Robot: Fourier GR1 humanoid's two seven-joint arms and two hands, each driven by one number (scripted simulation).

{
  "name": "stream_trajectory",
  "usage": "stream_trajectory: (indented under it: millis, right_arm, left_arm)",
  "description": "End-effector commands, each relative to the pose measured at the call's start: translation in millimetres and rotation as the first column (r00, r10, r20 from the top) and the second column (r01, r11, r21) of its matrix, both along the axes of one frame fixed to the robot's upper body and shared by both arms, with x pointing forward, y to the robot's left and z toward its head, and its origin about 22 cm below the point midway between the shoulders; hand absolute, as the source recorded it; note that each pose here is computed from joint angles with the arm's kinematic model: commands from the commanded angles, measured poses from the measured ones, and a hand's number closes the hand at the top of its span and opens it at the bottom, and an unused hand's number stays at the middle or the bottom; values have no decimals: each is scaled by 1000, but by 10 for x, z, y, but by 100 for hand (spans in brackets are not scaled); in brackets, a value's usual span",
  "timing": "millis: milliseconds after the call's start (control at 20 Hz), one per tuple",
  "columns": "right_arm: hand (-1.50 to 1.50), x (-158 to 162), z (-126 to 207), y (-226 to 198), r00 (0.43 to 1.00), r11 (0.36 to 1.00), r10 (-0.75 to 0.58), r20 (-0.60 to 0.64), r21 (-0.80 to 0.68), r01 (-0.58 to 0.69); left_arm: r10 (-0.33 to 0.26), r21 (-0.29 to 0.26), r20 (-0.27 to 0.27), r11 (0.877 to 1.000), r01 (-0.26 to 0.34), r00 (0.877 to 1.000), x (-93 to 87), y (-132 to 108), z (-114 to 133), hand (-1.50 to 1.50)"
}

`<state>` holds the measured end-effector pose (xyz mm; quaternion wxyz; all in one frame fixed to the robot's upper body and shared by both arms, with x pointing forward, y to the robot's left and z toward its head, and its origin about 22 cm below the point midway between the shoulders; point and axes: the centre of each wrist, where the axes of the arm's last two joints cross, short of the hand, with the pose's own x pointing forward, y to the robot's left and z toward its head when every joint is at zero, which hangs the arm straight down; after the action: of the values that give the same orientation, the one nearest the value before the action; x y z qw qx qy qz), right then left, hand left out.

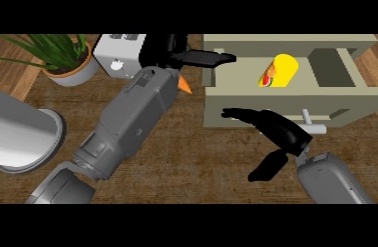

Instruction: Pick up the cup, place it into the drawer and close the drawer

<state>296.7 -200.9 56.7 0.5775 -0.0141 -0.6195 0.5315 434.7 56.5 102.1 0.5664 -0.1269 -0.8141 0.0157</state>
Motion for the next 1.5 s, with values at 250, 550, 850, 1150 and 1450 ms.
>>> stream_trajectory:
  millis: [250,550,850,1150,1450]
  right_arm:
    - [150,565,-650,-145,996,986,-78,-44,-151,71]
    - [150,842,-636,-411,988,989,-144,51,-27,146]
    - [150,1219,-100,-754,944,958,-287,164,82,277]
    - [150,1396,294,-889,905,919,-388,176,143,367]
    - [150,1455,565,-979,903,913,-395,167,179,366]
  left_arm:
    - [-1,-60,12,998,2,1000,-74,350,-217,-150]
    - [-20,-65,-8,998,20,1000,-154,557,-339,-150]
    - [-45,-51,-6,998,45,999,-138,900,-295,-150]
    - [-58,-45,-3,997,57,998,-178,1027,-347,-150]
    - [-101,-33,-3,994,101,995,-235,1024,-416,-150]
